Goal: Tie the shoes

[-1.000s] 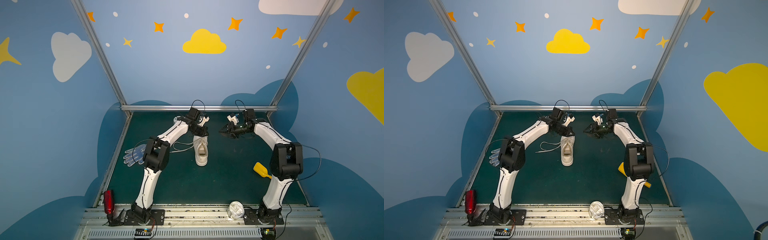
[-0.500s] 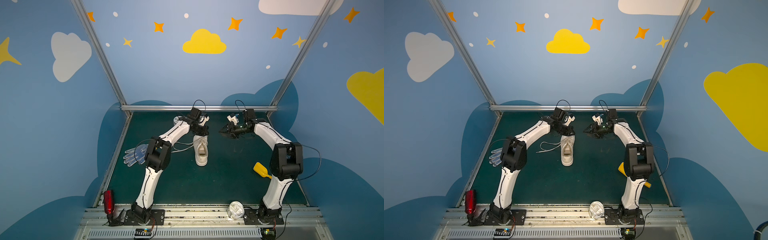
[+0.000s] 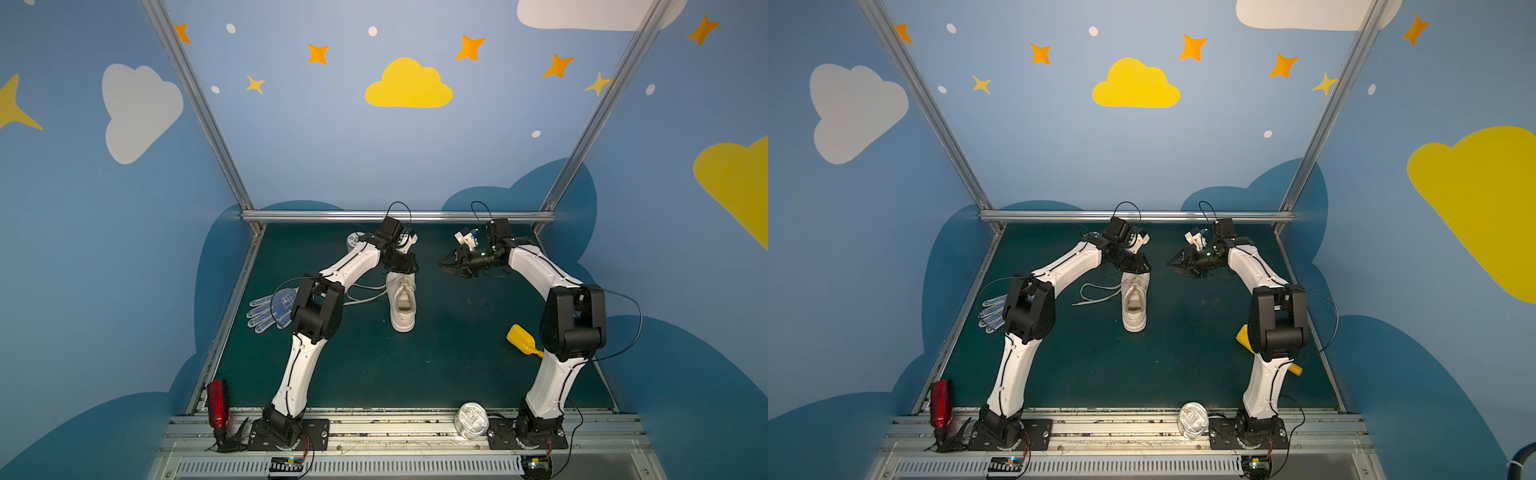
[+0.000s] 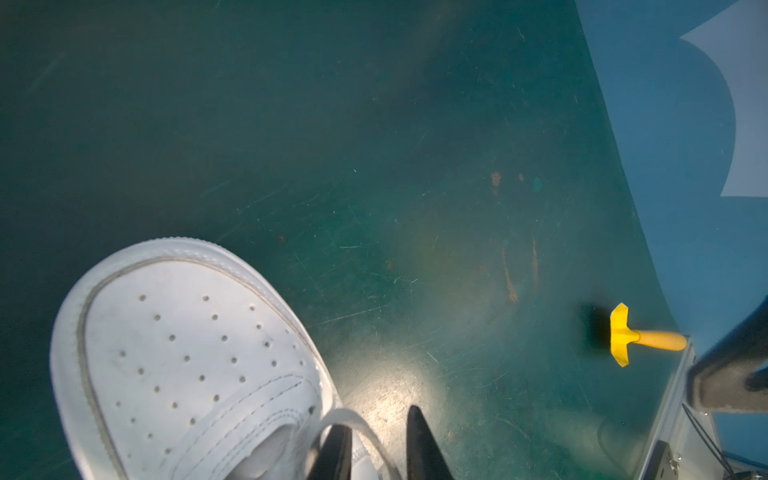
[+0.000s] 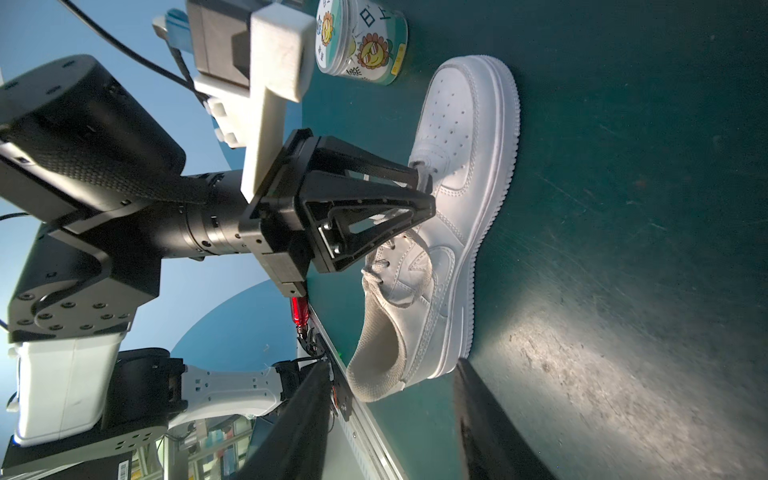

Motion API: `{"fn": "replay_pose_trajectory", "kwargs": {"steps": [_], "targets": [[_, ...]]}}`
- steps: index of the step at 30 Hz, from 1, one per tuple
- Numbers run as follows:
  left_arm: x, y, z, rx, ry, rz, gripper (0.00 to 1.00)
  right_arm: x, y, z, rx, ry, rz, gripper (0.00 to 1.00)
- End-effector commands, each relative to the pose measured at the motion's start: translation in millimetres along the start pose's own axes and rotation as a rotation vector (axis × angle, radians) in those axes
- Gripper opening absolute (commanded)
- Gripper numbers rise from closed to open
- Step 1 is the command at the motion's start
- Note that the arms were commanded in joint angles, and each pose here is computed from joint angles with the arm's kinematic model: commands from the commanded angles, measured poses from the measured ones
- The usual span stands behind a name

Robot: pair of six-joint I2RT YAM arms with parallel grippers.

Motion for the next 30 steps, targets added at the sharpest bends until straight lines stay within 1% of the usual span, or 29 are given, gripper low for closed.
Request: {"fn": "replay_pose_trajectory", "kwargs": {"steps": [1, 6, 13, 16, 18, 20, 25, 30], "targets": [[-8, 15, -14, 0.017, -0.024, -0.023, 0.32, 1, 2, 2, -0.012, -0.009, 0.0, 0.48], [-10, 19, -16, 0.019, -0.019, -0.021, 0.36, 2, 2, 1, -0.011, -0.013, 0.001, 0.48], [-10, 29, -20, 0.008, -0.025, -0.028, 0.48, -3, -2, -5, -0.016, -0.039, -0.012, 0.48], [-8, 29, -20, 0.01, -0.023, -0.017, 0.51, -5, -3, -8, -0.015, -0.051, -0.021, 0.48], [-7, 30, -21, 0.019, -0.016, -0.013, 0.52, -7, -5, -14, -0.008, -0.069, -0.025, 0.47], [-7, 32, -24, 0.037, -0.008, -0.023, 0.53, -8, -8, -23, -0.009, -0.114, -0.021, 0.46], [-7, 35, -31, 0.083, 0.001, -0.042, 0.55, -12, -22, -39, -0.07, -0.203, -0.002, 0.45], [-4, 31, -31, 0.098, 0.01, -0.026, 0.55, -18, -38, -41, -0.124, -0.21, 0.018, 0.45]]}}
Point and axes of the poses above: each gripper's point midway between its finger pads, its own y axis back along the fingers, its own z axis along the line the jaws close on, x = y × z, the point moved 3 cm from there along y, back along the fingers, and after that the axes turned 10 degrees about y, right-handed, at the moved point
